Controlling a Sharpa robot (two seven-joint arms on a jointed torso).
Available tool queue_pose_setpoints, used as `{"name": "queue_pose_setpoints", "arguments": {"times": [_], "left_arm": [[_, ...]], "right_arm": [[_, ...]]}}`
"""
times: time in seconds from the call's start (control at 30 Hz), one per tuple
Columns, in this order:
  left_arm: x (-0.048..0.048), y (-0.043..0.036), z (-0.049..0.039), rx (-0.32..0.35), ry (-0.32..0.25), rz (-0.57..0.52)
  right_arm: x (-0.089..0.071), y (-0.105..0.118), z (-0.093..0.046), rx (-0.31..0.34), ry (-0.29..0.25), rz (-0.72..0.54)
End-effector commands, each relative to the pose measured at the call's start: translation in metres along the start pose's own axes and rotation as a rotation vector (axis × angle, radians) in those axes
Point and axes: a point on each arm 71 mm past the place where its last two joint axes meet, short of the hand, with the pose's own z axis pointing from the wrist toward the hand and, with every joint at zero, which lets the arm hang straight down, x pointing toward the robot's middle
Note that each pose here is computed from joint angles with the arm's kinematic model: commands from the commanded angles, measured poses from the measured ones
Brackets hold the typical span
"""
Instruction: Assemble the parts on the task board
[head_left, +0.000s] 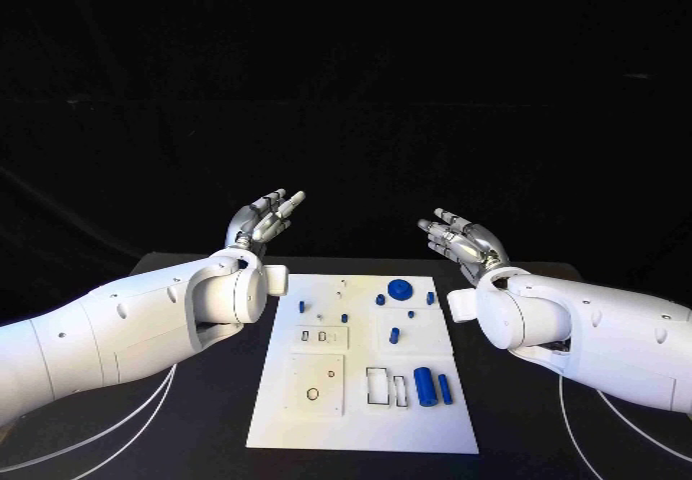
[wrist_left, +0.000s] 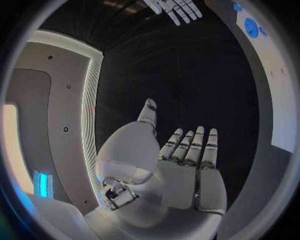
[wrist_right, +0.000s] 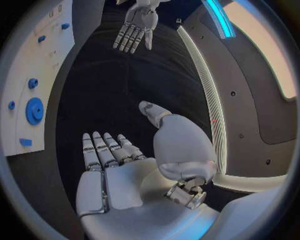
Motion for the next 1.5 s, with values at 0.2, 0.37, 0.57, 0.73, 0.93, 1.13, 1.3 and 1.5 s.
{"name": "queue_pose_setpoints", "arguments": {"times": [0.2, 0.37, 0.57, 0.73, 0.93, 1.13, 1.3, 1.5], "left_arm": [[0.0050, 0.0001, 0.0004, -0.011, 0.057, -0.054], [-0.0107, -0.0023, -0.0031, -0.006, 0.070, -0.050], [-0.0104, -0.0038, -0.0073, -0.017, 0.132, -0.038], [-0.0098, -0.0072, -0.0122, -0.013, 0.186, -0.020], [-0.0097, -0.0133, -0.0200, -0.008, 0.243, -0.001], [-0.0048, -0.0231, -0.0332, -0.002, 0.303, -0.006], [0.0051, -0.0293, -0.0433, 0.005, 0.348, -0.026], [0.0134, -0.0381, -0.0505, 0.021, 0.375, -0.038]], "right_arm": [[0.007, 0.000, 0.004, 0.050, 0.188, 0.033], [-0.014, 0.014, 0.013, -0.155, 0.121, -0.471], [-0.016, 0.020, 0.017, -0.206, 0.156, -0.650], [-0.016, 0.024, 0.019, -0.225, 0.194, -0.771], [-0.016, 0.031, 0.023, -0.215, 0.246, -0.904], [-0.008, 0.039, 0.028, -0.206, 0.314, -1.096], [0.000, 0.044, 0.029, -0.213, 0.359, -1.202], [0.012, 0.051, 0.030, -0.233, 0.391, -1.297]]}}
